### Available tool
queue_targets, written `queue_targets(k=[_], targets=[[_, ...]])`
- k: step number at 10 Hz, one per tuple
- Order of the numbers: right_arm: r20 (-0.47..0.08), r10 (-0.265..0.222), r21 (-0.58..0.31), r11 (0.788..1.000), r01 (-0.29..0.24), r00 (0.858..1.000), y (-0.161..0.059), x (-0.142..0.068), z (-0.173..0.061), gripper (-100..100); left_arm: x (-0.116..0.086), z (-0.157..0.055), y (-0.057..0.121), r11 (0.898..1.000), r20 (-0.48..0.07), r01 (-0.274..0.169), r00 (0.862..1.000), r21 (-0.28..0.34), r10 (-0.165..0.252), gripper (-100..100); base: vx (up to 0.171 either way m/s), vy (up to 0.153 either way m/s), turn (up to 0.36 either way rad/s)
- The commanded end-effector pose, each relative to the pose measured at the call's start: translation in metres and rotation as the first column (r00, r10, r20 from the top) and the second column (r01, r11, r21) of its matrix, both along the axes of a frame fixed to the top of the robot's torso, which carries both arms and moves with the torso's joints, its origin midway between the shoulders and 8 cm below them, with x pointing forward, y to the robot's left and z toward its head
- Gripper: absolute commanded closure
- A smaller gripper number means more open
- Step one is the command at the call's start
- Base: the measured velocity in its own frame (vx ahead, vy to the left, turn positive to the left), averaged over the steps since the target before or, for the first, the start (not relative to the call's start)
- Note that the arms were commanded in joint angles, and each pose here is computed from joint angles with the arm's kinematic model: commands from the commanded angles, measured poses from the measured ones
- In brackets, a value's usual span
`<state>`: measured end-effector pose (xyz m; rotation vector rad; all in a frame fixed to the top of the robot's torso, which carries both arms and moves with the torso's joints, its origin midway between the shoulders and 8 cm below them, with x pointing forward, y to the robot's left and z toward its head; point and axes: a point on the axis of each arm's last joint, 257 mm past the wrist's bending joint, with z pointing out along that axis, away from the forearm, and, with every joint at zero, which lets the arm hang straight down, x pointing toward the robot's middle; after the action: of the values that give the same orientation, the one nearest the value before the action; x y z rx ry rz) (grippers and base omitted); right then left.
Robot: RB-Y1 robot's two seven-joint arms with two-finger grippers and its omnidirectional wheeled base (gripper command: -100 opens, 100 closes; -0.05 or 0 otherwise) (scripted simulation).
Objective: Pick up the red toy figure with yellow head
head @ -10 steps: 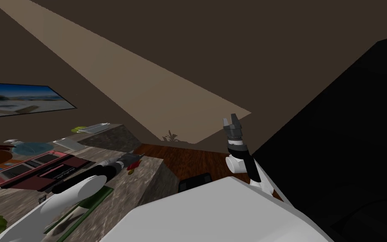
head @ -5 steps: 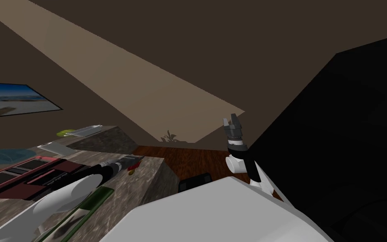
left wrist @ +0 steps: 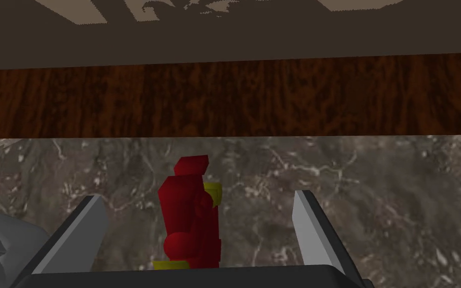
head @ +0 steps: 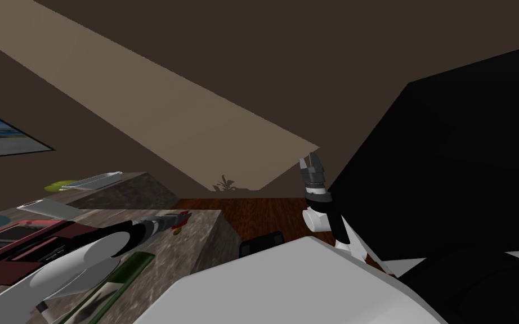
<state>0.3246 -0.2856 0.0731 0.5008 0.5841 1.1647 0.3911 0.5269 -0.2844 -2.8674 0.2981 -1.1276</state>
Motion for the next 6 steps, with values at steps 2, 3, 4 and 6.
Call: queue_targets(k=[2, 3, 4, 6], targets=[[0.0, 0.0, 0.0, 1.0, 0.0, 1.0, 0.0, 0.0, 0.0, 0, -0.013, -0.008, 0.0, 0.998, -0.073, -0.039, 0.997, -0.058, 0.035, -100, -0.049, 0.041, -0.062], [0.0, 0.0, 0.0, 1.0, 0.0, 1.0, 0.0, 0.0, 0.0, 0, -0.019, -0.01, 0.001, 0.995, -0.106, -0.058, 0.993, -0.082, 0.049, -100, -0.068, 0.045, -0.13], [0.0, 0.0, 0.0, 1.0, 0.0, 1.0, 0.0, 0.0, 0.0, 0, -0.025, -0.012, 0.001, 0.992, -0.134, -0.075, 0.989, -0.1, 0.061, -100, -0.067, 0.055, -0.117], [0.0, 0.0, 0.0, 1.0, 0.0, 1.0, 0.0, 0.0, 0.0, 0, -0.025, -0.013, 0.002, 0.992, -0.138, -0.077, 0.988, -0.103, 0.063, -100, -0.041, 0.035, -0.051]])
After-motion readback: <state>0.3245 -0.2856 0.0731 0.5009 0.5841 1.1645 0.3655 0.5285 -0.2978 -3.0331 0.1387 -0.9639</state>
